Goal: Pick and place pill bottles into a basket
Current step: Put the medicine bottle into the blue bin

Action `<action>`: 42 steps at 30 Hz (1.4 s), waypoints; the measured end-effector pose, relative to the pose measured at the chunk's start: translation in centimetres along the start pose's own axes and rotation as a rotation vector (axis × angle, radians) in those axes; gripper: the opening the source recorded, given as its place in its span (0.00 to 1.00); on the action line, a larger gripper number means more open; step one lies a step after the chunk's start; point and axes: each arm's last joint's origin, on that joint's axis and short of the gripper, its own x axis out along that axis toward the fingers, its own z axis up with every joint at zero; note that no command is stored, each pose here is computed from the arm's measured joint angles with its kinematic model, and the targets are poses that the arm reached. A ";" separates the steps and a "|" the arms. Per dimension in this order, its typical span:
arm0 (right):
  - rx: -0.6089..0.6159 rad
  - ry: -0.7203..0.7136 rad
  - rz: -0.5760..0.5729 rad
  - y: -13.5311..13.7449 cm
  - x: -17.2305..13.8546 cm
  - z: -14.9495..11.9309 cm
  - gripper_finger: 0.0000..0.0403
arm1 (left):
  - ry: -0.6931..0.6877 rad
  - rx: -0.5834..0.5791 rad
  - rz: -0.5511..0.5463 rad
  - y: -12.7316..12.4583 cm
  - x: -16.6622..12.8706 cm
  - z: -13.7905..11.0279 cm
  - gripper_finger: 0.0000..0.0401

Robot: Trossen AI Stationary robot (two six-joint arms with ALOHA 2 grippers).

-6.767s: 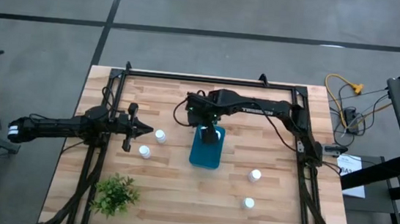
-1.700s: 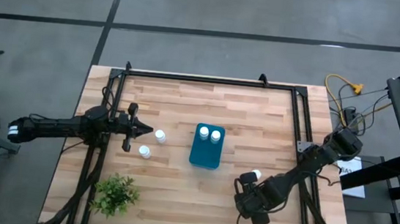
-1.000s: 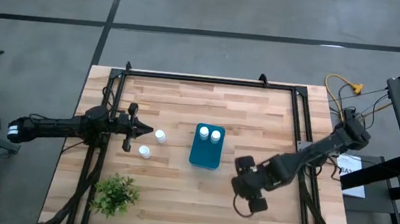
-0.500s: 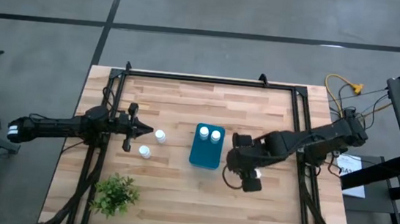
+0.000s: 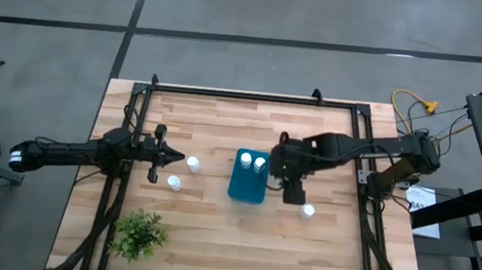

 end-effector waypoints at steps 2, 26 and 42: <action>0.014 -0.004 -0.005 -0.8 0.0 0.1 0.40 | 0.000 0.000 0.000 0.0 0.0 0.0 0.02; -0.091 0.068 0.013 -3.2 5.2 7.7 0.40 | 0.003 0.001 0.001 0.0 0.0 0.0 0.02; -0.104 0.096 0.004 -5.1 7.9 10.3 0.40 | 0.003 0.001 0.000 0.0 0.0 0.0 0.02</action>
